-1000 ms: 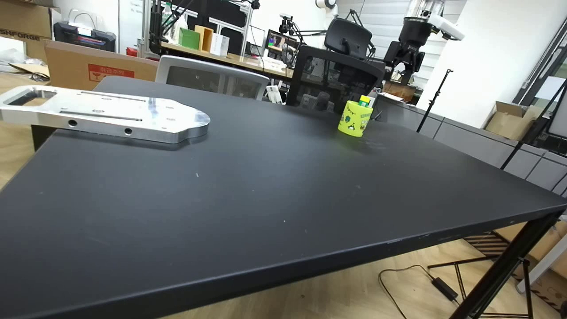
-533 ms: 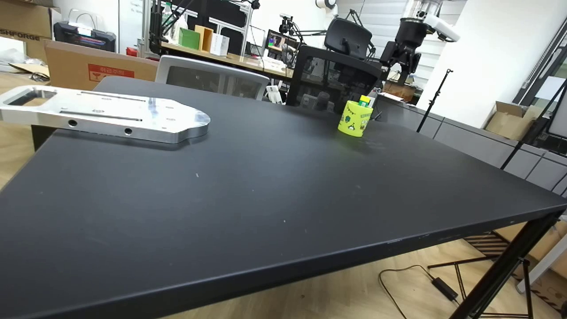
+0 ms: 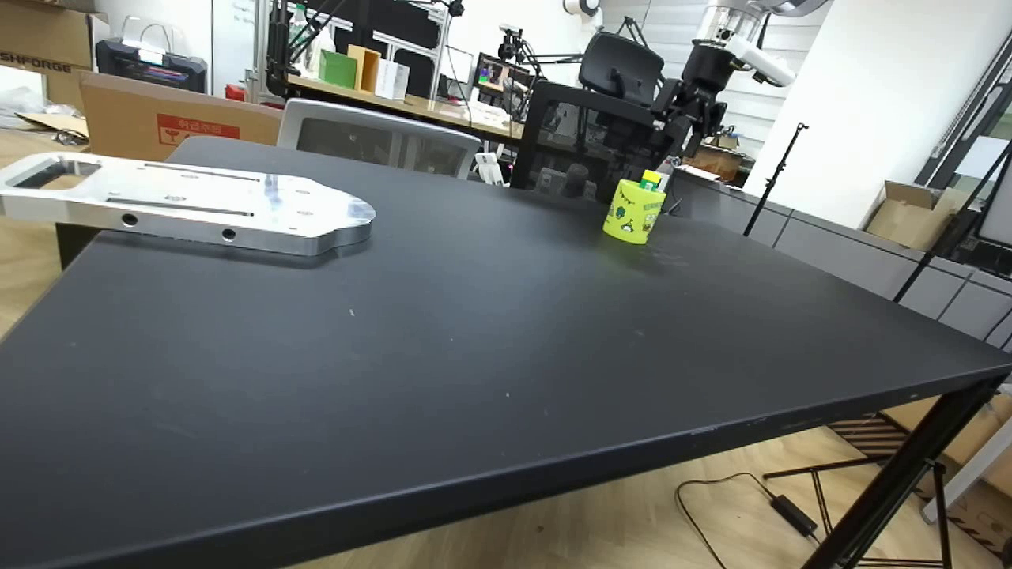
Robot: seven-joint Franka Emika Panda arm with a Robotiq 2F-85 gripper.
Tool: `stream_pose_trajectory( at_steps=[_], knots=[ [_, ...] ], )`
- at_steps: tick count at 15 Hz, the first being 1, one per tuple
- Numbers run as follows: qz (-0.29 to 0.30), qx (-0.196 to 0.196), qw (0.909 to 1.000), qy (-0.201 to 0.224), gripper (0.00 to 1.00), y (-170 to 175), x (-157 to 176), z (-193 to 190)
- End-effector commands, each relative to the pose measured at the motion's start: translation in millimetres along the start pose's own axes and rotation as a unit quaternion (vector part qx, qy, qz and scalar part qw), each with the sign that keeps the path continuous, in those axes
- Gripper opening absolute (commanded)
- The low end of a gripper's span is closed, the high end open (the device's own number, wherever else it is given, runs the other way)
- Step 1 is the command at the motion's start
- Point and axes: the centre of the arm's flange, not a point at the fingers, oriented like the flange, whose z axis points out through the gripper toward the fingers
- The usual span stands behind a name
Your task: Take the glue stick out of the mug and put it on the table
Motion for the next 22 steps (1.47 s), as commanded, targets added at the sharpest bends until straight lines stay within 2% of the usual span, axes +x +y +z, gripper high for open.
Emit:
stream_pose_trajectory(
  at_steps=[1,4,5,6,13,15,18,22],
  knots=[
    [0.015,-0.001,0.9996,0.026,1.00,-9.8,25.0,7.6],
    [0.015,-0.004,0.9995,0.026,1.00,-16.1,28.4,21.0],
    [0.018,-0.008,0.9996,0.023,0.82,-17.1,29.1,25.5],
    [0.019,-0.012,0.9995,0.021,0.73,-18.2,29.2,30.6],
    [0.041,-0.018,0.9990,0.004,0.25,-13.1,30.2,43.0],
    [0.042,-0.012,0.9989,-0.012,0.11,-10.0,29.7,40.4],
    [0.039,-0.003,0.9981,-0.047,0.09,-7.4,23.6,31.1],
    [0.025,0.006,0.9990,-0.038,0.09,-11.2,10.1,4.6]
  ],
)
